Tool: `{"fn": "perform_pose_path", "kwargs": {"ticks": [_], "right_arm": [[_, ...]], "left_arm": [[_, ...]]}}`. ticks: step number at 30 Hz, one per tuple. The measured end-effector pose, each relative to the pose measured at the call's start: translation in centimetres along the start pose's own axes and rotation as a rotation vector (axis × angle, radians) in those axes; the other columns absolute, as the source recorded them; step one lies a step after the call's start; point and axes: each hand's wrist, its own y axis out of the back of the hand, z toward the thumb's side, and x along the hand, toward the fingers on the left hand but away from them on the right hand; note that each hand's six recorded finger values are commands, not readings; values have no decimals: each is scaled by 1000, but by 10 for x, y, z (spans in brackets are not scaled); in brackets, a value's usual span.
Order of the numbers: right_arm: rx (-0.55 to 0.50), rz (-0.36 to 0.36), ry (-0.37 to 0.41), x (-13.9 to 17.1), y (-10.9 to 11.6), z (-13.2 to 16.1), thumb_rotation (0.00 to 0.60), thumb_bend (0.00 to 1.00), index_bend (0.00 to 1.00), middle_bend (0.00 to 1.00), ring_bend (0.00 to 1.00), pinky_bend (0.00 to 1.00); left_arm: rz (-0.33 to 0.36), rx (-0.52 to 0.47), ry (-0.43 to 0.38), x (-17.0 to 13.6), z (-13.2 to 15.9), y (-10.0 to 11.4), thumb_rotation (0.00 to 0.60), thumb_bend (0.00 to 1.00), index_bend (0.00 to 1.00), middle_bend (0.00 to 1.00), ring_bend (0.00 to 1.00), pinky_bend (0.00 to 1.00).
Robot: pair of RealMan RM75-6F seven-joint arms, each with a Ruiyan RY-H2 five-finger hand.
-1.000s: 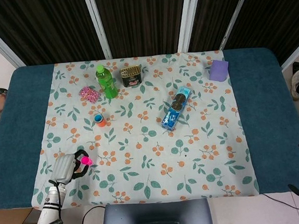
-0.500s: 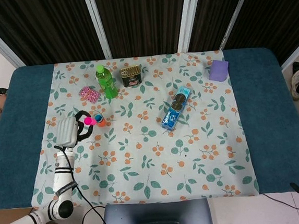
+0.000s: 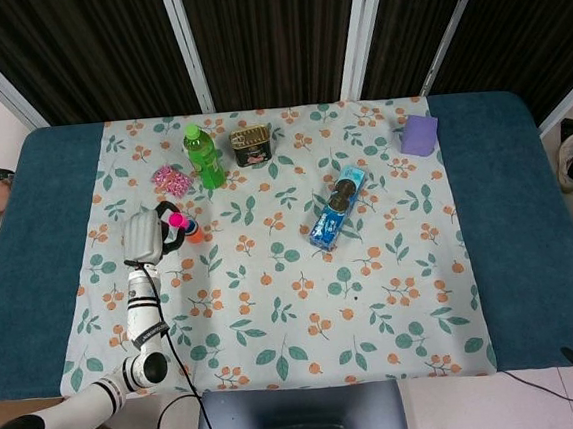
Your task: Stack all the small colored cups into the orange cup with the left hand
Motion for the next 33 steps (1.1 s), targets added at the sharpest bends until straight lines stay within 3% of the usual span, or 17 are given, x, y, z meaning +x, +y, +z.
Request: {"fn": "perform_pose_path", "kwargs": {"ticks": [9, 11, 15, 21, 23, 24, 25, 27, 30, 33], "right_arm": [[0, -1, 0, 0, 0, 0, 600, 191, 0, 0, 0, 0], [-1, -2, -1, 0, 0, 0, 600, 190, 0, 0, 0, 0], [-1, -1, -2, 0, 0, 0, 600, 191, 0, 0, 0, 0], [-2, -4, 2, 1, 1, 0, 600, 190, 0, 0, 0, 0], [-2, -4, 4, 2, 1, 1, 600, 190, 0, 0, 0, 0], [-2, -3, 5, 2, 1, 1, 600, 190, 0, 0, 0, 0], [-2, -3, 6, 2, 1, 1, 600, 190, 0, 0, 0, 0], [-3, -4, 6, 3, 1, 1, 600, 190, 0, 0, 0, 0], [4, -1, 7, 4, 0, 1, 600, 190, 0, 0, 0, 0], [18, 12, 10, 5, -3, 3, 600, 190, 0, 0, 0, 0]], "left_arm": [[-26, 13, 2, 0, -4, -12, 600, 356, 589, 1000, 1000, 1000], [-39, 12, 2, -1, -5, -15, 600, 355, 477, 1000, 1000, 1000], [-69, 5, -4, -3, -3, -21, 600, 354, 29, 1000, 1000, 1000], [-79, -18, -42, -10, 6, -19, 600, 352, 0, 984, 1000, 1000], [-80, -22, -62, -14, 8, -16, 600, 351, 0, 878, 986, 1000], [-80, -23, -79, -17, 9, -13, 600, 350, 0, 807, 954, 1000], [-81, -20, -93, -21, 10, -11, 600, 351, 0, 681, 857, 974], [-85, -7, -133, -33, 10, -4, 600, 358, 0, 394, 488, 706], [-106, 8, -195, -58, 7, 7, 600, 367, 0, 128, 111, 255], [-160, 43, -277, -103, -9, 22, 600, 369, 0, 10, 3, 110]]}}
